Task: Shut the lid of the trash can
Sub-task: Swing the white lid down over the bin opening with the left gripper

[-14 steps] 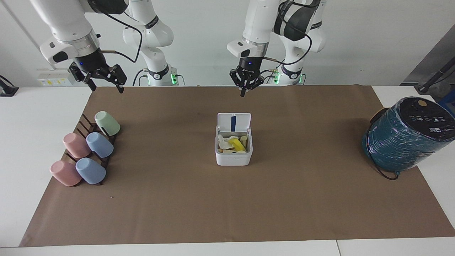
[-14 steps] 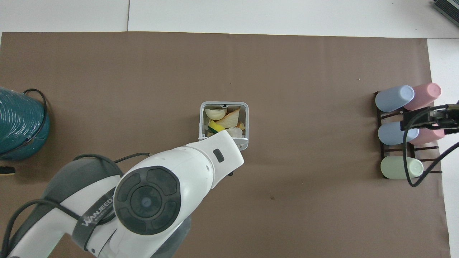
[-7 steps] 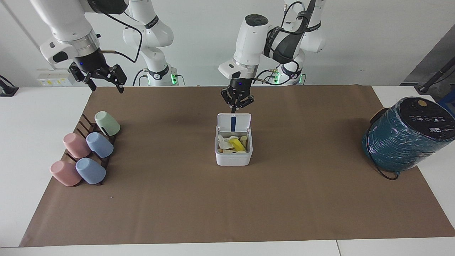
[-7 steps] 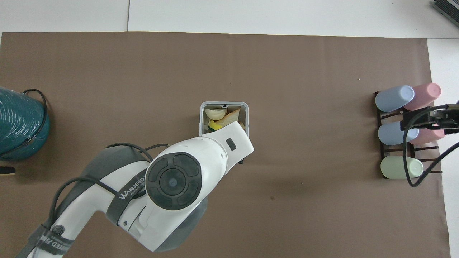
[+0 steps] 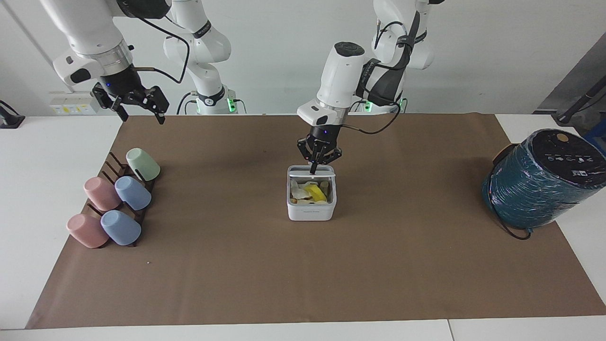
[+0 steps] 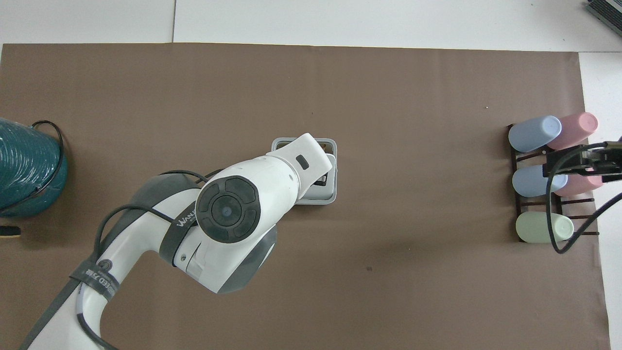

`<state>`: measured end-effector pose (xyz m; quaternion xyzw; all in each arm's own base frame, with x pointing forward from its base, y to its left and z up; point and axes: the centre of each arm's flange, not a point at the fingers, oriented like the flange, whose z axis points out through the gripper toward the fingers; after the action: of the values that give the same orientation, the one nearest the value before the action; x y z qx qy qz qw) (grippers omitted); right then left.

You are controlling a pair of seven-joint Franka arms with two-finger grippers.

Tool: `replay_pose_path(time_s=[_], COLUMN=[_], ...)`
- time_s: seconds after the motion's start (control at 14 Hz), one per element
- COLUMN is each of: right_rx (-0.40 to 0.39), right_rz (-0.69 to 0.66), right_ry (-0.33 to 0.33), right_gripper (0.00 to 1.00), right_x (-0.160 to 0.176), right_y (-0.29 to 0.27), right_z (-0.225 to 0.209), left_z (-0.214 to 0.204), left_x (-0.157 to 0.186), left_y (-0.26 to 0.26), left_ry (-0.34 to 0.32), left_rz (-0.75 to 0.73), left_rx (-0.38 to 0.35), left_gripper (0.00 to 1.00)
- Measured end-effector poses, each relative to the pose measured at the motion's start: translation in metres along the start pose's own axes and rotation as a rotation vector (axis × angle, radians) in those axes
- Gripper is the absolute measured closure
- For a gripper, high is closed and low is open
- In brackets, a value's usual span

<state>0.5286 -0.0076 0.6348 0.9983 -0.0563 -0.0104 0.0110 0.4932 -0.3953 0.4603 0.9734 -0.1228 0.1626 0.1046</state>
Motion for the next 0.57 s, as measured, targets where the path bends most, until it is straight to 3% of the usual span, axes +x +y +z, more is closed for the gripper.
replay_pose_path(time_s=[0.57], right_rx=[0.0], right_rz=[0.0], right_ry=[0.0], right_gripper=[0.0], right_x=[0.0], right_y=[0.0], right_z=[0.0], left_z=[0.064], left_x=[0.027], left_y=[0.006], left_ry=[-0.016], left_rz=[-0.009], left_rx=[0.009], left_gripper=[0.99])
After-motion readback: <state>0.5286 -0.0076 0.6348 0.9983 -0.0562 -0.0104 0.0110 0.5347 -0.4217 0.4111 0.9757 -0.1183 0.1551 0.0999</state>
